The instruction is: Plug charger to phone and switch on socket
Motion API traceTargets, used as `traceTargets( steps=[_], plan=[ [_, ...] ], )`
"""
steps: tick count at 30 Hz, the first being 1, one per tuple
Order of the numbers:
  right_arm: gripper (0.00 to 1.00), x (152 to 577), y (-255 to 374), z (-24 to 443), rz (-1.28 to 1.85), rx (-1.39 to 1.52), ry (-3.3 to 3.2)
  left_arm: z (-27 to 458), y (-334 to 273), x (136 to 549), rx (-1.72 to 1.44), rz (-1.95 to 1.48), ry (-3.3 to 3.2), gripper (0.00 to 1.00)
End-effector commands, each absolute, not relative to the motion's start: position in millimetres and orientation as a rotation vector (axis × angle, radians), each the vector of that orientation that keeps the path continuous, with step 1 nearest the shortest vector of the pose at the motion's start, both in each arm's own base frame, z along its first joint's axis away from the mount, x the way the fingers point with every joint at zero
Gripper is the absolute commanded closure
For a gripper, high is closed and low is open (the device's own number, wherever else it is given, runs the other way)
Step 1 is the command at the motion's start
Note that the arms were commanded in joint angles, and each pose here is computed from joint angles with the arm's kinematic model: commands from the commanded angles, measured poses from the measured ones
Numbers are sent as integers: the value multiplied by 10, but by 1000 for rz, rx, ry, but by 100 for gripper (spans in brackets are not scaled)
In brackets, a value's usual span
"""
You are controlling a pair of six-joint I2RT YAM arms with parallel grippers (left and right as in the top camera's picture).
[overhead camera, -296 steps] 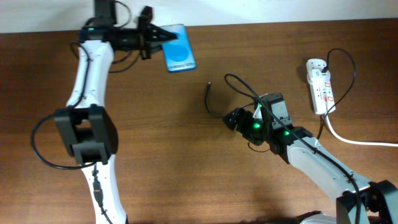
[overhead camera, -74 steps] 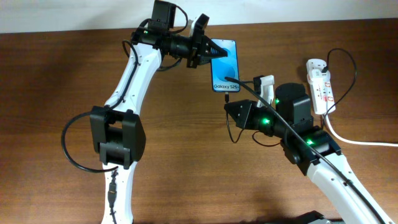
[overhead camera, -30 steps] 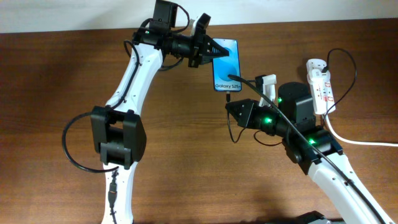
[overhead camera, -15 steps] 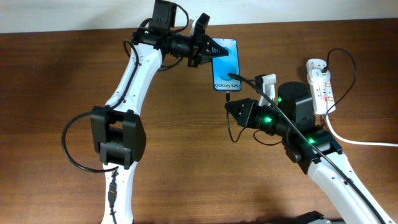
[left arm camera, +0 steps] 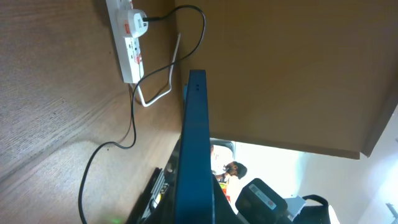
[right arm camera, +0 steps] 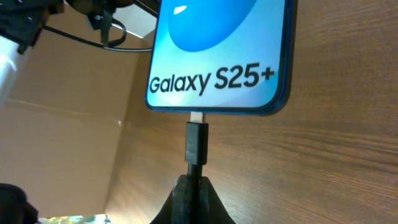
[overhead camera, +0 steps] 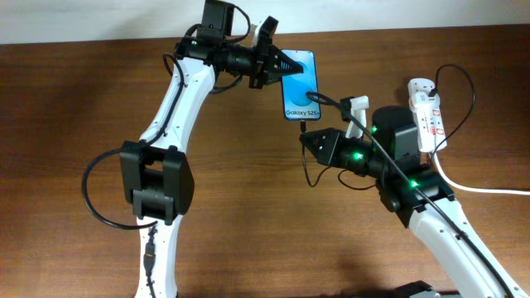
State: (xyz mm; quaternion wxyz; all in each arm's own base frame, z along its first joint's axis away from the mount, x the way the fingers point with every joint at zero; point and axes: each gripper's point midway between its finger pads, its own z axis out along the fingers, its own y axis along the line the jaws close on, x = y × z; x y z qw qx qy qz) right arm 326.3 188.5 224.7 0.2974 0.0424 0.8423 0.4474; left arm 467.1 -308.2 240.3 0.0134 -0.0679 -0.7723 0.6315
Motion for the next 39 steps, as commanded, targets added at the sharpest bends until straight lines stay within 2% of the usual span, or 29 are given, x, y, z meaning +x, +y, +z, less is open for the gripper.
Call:
traceTargets(
  steps=[1, 39],
  plan=[
    [96, 3412, 1725, 2292, 1152, 162, 2191, 2580, -3177, 4468, -337, 2035, -2270, 100],
    [96, 3696, 1542, 2333, 1122, 217, 2109, 2658, -3412, 4206, -424, 2036, -2157, 100]
  ],
)
